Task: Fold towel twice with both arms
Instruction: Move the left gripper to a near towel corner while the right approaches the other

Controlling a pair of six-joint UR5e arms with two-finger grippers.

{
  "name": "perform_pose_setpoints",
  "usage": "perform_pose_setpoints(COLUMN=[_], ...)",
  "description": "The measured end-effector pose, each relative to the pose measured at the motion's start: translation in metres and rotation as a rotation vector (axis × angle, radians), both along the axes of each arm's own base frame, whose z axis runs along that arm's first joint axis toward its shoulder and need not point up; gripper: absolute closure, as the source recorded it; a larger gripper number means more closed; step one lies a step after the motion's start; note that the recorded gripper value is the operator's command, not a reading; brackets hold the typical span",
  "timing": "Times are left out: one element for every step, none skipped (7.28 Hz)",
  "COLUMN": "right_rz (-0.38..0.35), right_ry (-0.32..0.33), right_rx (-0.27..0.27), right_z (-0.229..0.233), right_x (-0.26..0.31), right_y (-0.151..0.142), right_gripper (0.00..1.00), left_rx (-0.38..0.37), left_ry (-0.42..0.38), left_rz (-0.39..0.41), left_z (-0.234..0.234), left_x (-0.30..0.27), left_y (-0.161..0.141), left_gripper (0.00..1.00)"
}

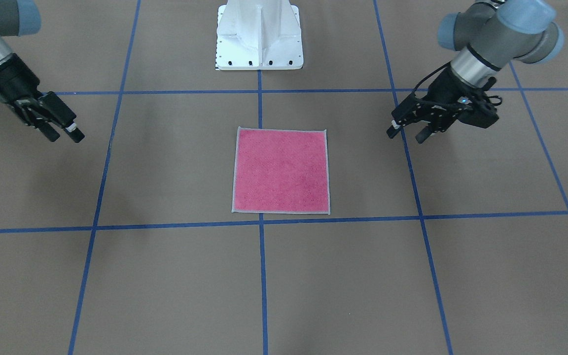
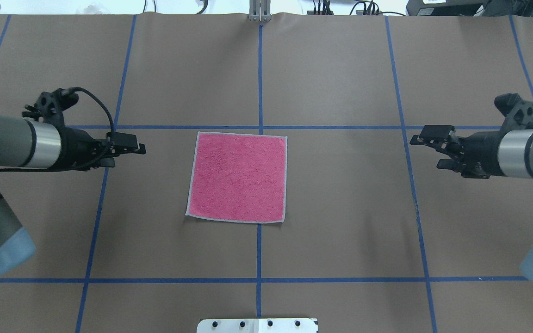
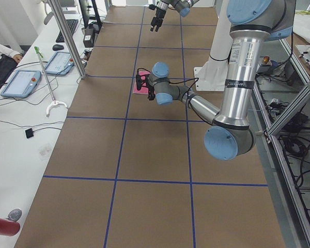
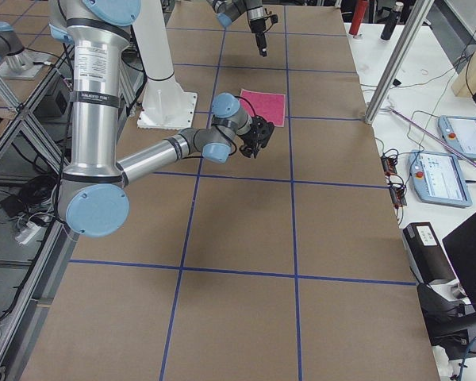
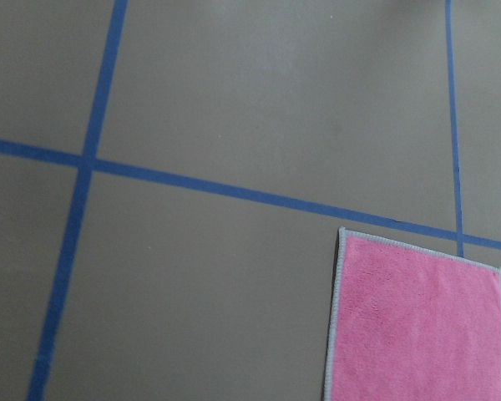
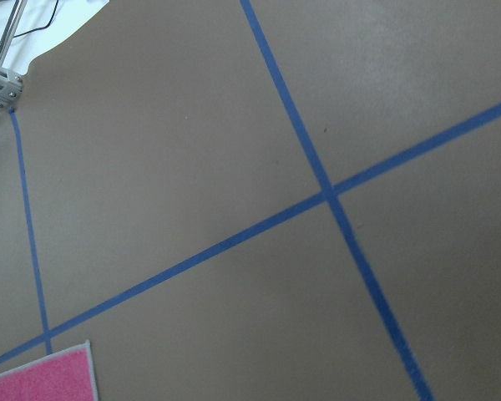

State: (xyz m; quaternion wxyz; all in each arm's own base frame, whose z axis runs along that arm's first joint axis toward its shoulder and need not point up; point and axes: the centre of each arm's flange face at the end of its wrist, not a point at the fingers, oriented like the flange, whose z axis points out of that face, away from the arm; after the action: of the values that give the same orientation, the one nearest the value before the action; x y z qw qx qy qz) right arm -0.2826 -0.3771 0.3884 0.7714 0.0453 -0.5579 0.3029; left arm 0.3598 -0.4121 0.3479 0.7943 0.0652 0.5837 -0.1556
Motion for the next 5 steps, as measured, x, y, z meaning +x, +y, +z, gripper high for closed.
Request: perform_pose_setpoints(right_rz=[0.041, 0.068, 0.086, 0.107, 0.127], right_ry=[-0.037, -0.075, -0.109, -0.123, -0.113], right_rx=[-0.047, -0.093, -0.134, -0.162, -0.185], right_z=[-0.009, -0.018, -0.025, -0.033, -0.051], right_x=[-0.031, -0.056, -0.076, -0.096, -0.119], right_y=[0.020, 0.036, 0.051, 0.061, 0.065], right_gripper=[0.06, 0.06, 0.06, 0.06, 0.05], left_rx=[-0.039, -0.069, -0.099, -0.127, -0.148], left_ry=[0.024, 0.042, 0.055, 0.063, 0.064], left_rz=[-0.025, -0.043, -0.060, -0.074, -0.083], left_z=[-0.011, -0.018, -0.022, -0.024, -0.023], left_x=[0.033, 0.060, 0.080, 0.096, 0.108], left_y=[0.018, 0.036, 0.051, 0.061, 0.065], left_gripper=[0.00, 0.01, 0.03, 0.04, 0.05])
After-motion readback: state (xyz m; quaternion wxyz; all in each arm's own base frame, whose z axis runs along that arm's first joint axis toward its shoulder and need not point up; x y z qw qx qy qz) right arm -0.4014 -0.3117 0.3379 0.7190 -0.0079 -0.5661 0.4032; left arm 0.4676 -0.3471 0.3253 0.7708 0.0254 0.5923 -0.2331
